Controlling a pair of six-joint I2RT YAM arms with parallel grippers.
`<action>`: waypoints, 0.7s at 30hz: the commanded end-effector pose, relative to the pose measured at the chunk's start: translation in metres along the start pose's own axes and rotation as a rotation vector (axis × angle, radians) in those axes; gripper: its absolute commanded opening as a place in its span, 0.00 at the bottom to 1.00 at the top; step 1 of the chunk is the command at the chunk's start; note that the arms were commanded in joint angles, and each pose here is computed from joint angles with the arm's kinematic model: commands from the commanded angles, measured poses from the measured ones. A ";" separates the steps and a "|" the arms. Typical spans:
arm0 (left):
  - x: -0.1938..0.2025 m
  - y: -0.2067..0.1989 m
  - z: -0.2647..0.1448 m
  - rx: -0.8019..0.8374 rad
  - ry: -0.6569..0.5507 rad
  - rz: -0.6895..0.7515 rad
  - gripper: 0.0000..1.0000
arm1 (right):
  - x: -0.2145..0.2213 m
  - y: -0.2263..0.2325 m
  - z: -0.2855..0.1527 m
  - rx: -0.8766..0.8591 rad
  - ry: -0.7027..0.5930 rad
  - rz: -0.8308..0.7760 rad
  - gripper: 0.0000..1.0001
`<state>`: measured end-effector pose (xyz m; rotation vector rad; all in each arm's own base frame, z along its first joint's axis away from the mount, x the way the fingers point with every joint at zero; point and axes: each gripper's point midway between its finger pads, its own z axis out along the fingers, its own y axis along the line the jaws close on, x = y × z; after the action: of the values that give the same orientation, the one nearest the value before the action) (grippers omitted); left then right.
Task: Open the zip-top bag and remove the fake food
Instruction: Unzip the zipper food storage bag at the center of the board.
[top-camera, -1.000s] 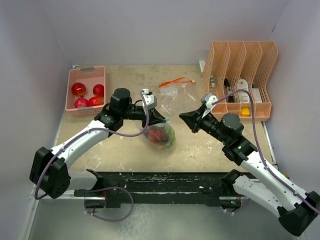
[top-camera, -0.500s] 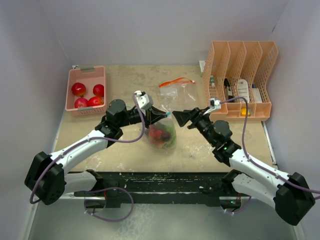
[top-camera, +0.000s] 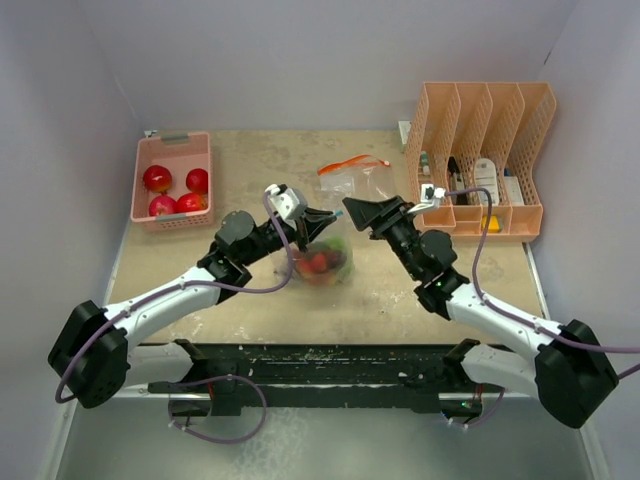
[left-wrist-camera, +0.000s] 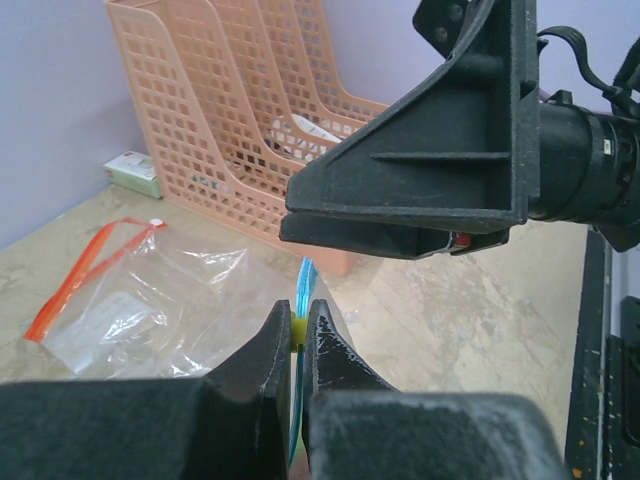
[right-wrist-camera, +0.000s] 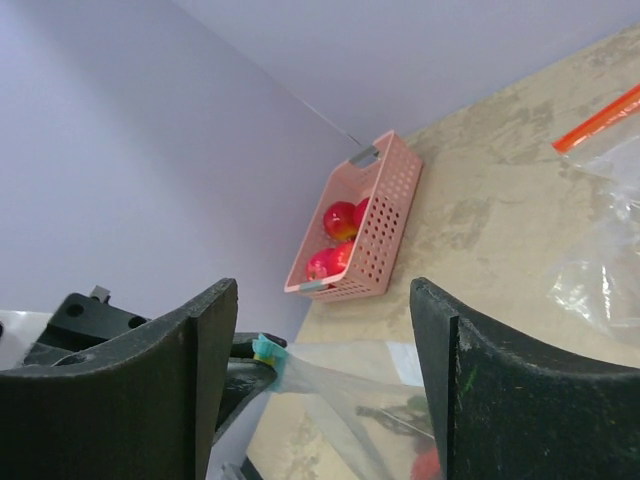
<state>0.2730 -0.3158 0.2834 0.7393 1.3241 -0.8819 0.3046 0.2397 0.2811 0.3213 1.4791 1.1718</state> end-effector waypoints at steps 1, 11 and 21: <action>-0.032 0.010 0.004 -0.072 -0.112 0.020 0.00 | -0.025 0.039 0.012 -0.097 -0.079 0.073 0.71; -0.033 0.014 0.008 -0.085 -0.111 0.035 0.00 | -0.002 0.042 0.025 -0.115 -0.013 0.079 0.68; -0.021 0.020 0.010 -0.113 -0.082 0.039 0.00 | 0.026 0.049 0.032 -0.148 0.056 0.094 0.46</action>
<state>0.2896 -0.3102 0.2783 0.6672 1.3558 -0.8066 0.3123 0.2821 0.2686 0.3105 1.5365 1.2731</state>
